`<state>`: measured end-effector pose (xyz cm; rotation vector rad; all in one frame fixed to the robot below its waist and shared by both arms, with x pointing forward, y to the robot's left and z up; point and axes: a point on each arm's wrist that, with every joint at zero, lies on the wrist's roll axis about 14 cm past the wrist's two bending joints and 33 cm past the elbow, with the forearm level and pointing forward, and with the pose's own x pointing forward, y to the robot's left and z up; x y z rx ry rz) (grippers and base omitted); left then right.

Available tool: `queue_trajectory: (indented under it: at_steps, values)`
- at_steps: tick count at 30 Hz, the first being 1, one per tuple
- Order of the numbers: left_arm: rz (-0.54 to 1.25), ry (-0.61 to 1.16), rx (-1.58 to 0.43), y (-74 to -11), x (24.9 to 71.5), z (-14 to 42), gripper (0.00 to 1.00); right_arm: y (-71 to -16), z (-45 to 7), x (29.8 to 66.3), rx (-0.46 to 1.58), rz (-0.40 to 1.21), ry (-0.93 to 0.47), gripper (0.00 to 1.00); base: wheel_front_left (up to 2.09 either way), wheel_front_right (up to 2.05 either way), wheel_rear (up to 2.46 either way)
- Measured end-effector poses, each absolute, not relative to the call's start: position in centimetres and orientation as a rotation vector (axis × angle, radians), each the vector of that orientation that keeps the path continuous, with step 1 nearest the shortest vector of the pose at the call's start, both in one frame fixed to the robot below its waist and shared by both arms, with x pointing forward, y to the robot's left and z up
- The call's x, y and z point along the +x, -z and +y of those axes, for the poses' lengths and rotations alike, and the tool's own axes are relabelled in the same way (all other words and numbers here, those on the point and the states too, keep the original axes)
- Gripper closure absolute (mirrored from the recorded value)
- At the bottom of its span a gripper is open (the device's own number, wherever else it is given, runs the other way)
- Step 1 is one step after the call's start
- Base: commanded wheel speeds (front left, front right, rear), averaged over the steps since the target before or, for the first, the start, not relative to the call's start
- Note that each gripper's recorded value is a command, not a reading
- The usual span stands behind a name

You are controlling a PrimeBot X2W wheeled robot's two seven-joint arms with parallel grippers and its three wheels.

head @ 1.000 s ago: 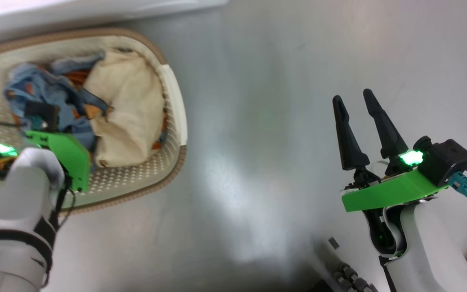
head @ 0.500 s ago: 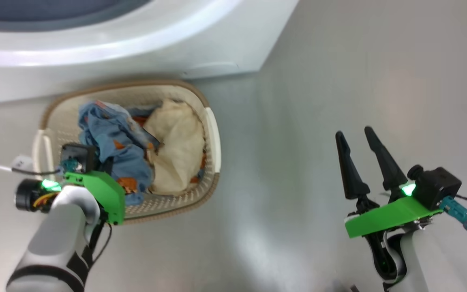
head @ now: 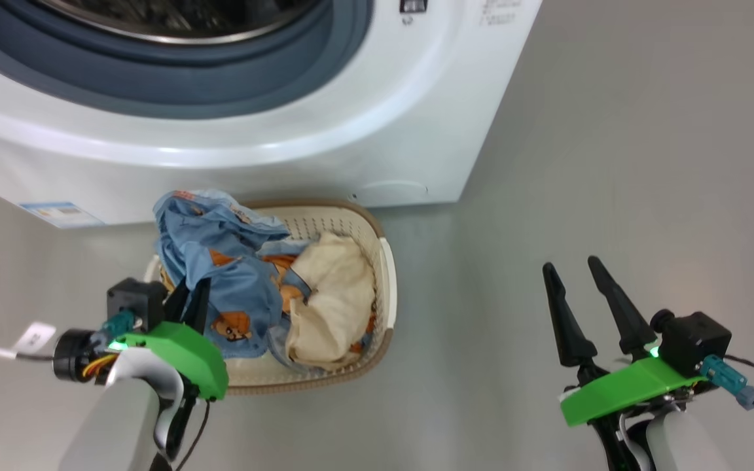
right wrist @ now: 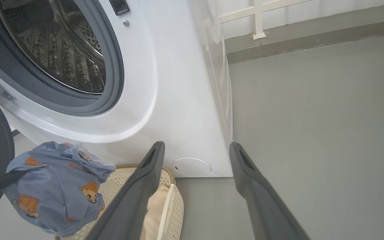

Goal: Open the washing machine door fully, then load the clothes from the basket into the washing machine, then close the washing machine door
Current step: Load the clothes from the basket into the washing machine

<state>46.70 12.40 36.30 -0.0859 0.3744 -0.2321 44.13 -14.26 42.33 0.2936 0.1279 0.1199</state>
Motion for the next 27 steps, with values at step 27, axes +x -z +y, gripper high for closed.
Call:
queue_trajectory:
  at_steps: [27]
  values:
    - [-0.077,0.050,-0.107,-51.1,38.3,18.9,1.00,-48.8,-13.5,38.9,0.248,-0.015,-0.169,0.00,0.00,0.00,0.00]
